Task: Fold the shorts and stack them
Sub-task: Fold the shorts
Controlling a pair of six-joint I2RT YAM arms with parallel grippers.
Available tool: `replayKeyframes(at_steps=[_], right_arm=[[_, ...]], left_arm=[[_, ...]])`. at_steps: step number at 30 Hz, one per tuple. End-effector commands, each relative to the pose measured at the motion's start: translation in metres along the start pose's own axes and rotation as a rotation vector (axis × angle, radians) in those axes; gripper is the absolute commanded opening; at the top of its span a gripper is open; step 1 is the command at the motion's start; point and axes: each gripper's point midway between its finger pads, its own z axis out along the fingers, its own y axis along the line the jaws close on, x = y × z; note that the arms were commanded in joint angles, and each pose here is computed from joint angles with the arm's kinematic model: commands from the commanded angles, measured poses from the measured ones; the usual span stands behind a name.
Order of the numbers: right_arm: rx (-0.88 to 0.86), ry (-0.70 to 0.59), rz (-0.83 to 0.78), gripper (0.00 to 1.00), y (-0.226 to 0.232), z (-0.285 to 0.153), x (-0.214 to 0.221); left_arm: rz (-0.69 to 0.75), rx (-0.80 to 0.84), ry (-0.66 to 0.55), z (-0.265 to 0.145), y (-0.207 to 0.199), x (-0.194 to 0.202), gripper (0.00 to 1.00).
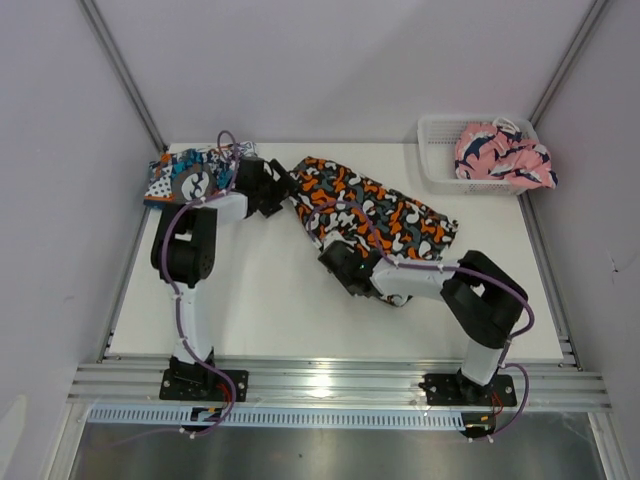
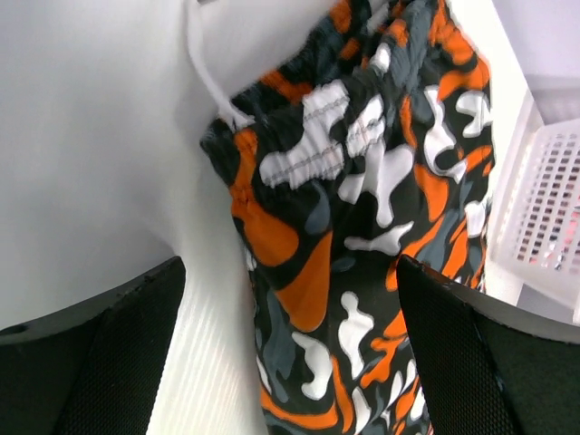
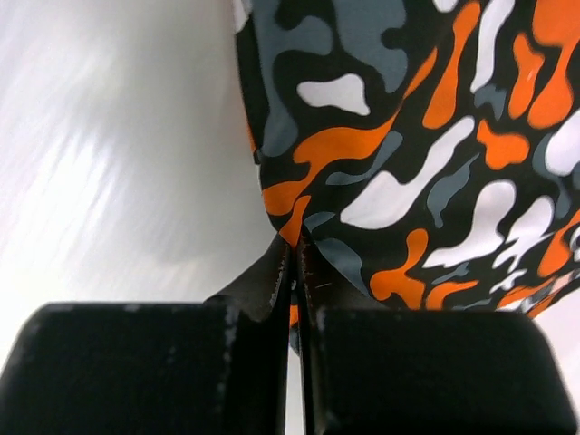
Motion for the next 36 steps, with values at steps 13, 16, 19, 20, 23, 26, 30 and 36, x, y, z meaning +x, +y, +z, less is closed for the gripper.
replayKeyframes(at_steps=[13, 16, 19, 20, 23, 26, 30, 36], right_arm=[[-0.075, -0.055, 0.012, 0.0, 0.058, -0.086, 0.051], [-0.076, -0.055, -0.007, 0.0, 0.065, -0.093, 0.057], [-0.085, -0.057, -0.016, 0.0, 0.073, -0.097, 0.061], [-0.09, -0.06, -0.021, 0.0, 0.076, -0.099, 0.062], [-0.097, -0.063, -0.025, 0.0, 0.08, -0.102, 0.063], [-0.104, -0.069, -0.023, 0.0, 0.083, -0.104, 0.064], [-0.11, -0.08, -0.019, 0.0, 0.084, -0.108, 0.064], [-0.116, -0.1, -0.022, 0.0, 0.084, -0.121, 0.064]], left_arm=[[-0.006, 0.103, -0.088, -0.108, 0.032, 0.042, 0.99], [0.008, 0.141, -0.088, -0.109, 0.026, 0.044, 0.99], [-0.014, 0.216, -0.086, -0.109, 0.018, 0.052, 0.99], [-0.034, 0.225, -0.082, -0.109, 0.018, 0.055, 0.99], [-0.036, 0.274, -0.098, -0.106, 0.012, 0.057, 0.99], [-0.069, 0.239, -0.066, -0.097, 0.02, 0.067, 0.99], [-0.111, 0.23, -0.078, -0.091, 0.028, 0.073, 0.99], [-0.174, 0.189, -0.067, -0.076, 0.039, 0.084, 0.99]])
